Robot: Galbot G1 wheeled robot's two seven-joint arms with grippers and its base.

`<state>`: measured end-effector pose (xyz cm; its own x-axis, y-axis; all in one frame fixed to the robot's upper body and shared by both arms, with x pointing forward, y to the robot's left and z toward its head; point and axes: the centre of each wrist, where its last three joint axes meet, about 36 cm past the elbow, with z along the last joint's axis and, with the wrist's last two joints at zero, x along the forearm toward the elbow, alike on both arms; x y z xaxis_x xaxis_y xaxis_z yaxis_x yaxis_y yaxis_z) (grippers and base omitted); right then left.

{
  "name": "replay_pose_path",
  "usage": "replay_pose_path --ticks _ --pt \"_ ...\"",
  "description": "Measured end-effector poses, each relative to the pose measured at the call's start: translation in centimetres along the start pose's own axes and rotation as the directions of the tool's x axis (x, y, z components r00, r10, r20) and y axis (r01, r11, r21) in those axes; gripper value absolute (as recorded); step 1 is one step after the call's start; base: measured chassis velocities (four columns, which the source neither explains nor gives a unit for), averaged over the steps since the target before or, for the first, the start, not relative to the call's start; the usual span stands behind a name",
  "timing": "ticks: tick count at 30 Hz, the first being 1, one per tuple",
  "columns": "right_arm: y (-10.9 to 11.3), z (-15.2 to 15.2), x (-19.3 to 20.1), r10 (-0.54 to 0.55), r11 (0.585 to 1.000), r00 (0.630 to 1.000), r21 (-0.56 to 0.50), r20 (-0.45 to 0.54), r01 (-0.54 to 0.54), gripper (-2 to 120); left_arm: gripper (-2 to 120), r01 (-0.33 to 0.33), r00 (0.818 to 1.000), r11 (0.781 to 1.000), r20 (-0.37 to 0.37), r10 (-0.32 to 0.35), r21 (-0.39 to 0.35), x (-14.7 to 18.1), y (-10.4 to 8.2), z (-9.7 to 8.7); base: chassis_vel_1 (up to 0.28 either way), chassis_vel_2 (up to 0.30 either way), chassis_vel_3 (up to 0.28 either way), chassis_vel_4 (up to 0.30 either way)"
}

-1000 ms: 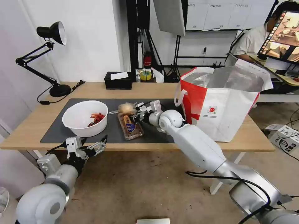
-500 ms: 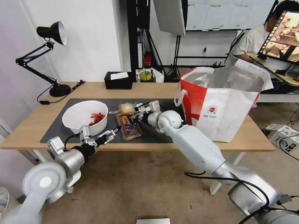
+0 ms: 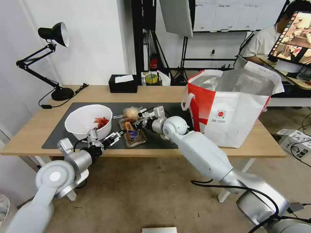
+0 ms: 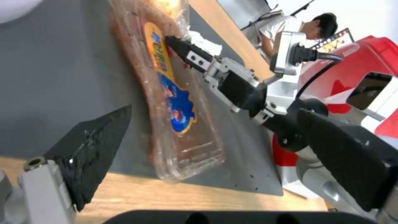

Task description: Pick up the trash from the table and place it into the takeout bag.

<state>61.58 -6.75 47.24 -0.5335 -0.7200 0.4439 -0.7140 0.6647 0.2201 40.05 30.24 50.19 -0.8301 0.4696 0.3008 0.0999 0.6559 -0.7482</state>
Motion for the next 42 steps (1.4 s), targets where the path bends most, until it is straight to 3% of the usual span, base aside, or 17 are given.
replay_pose_path --ticks 14,15,18,42 --pt "0.0 -0.1 0.4 -0.003 1.0 1.0 0.005 0.0 0.003 0 100 0.038 0.999 0.999 -0.035 -0.038 -0.008 -2.0 0.0 -0.1 0.0 0.0 0.0 0.0" --pt "-0.1 -0.1 0.4 -0.002 1.0 1.0 0.006 -0.001 0.002 0 100 0.075 0.995 0.997 -0.067 -0.077 -0.024 -2.4 -0.3 -0.2 0.0 0.0 0.0 0.0" --pt "-0.1 0.0 0.4 -0.003 1.0 1.0 0.005 -0.001 0.003 0 100 0.089 0.993 0.996 -0.078 -0.091 -0.03 -2.7 -0.4 -0.4 0.0 0.0 0.0 0.0" --pt "-0.1 0.3 0.6 -0.009 1.0 1.0 0.003 -0.003 0.009 0 100 0.113 0.988 0.993 -0.107 -0.115 -0.027 -5.3 -0.3 -0.7 0.0 0.0 0.0 0.0"
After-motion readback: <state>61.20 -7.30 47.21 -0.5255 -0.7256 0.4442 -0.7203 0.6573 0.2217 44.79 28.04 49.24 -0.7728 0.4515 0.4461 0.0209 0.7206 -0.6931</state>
